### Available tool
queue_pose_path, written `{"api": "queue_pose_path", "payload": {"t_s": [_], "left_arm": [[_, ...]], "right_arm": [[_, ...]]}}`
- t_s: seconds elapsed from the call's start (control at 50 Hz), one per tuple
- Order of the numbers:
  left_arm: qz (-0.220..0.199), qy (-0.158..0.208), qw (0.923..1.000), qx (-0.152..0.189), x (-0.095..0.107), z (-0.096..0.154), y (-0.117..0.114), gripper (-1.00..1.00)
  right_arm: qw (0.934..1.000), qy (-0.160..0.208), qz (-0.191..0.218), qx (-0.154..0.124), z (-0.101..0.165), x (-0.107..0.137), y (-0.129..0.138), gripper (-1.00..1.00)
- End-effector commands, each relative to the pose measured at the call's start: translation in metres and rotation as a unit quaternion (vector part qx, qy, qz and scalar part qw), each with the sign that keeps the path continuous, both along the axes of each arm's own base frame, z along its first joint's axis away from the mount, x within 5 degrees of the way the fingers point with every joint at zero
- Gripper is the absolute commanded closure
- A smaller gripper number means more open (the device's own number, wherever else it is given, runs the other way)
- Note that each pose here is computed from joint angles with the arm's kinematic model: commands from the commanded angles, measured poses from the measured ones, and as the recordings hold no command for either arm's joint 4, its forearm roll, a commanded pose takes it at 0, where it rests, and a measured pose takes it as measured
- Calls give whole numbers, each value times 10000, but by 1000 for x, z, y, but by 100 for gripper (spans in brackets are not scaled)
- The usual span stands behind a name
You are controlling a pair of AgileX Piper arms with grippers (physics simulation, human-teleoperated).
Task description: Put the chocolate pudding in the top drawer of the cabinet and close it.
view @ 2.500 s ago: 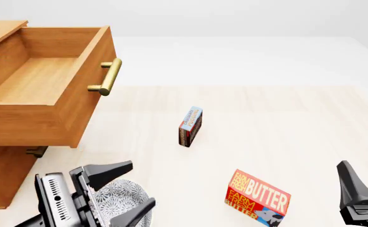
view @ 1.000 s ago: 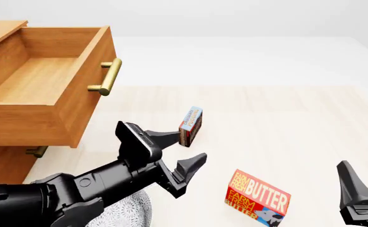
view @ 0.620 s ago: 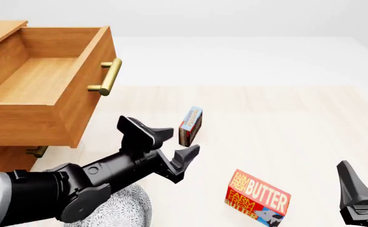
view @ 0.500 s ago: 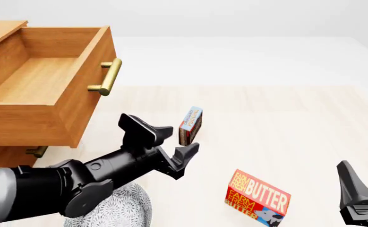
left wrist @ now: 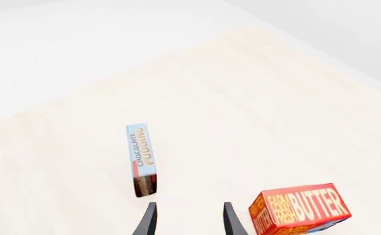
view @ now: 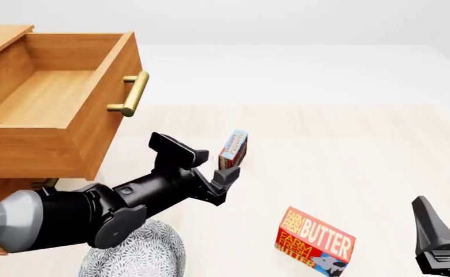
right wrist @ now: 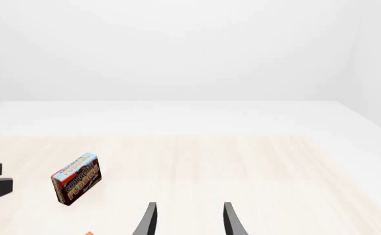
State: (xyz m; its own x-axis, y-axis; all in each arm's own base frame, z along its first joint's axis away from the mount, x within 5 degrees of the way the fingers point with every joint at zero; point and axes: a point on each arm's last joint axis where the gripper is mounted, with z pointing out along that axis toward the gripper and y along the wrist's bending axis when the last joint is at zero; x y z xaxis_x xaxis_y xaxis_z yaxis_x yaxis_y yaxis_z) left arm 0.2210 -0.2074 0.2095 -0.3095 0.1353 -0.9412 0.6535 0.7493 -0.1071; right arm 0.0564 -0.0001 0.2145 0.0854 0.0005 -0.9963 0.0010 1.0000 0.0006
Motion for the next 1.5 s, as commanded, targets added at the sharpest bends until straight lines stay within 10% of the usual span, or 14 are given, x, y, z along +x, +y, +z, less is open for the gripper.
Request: {"api": "queue_pose_path", "payload": {"t_s": [0.02, 1.5], "left_arm": [[203, 65, 9998, -24, 10, -4, 6, -100], [695, 492, 9963, -133, 65, -43, -8, -100]], "right_arm": [[10000, 1, 0, 0, 0, 0, 0, -100], [10000, 0, 0, 0, 0, 0, 0, -100]]}}
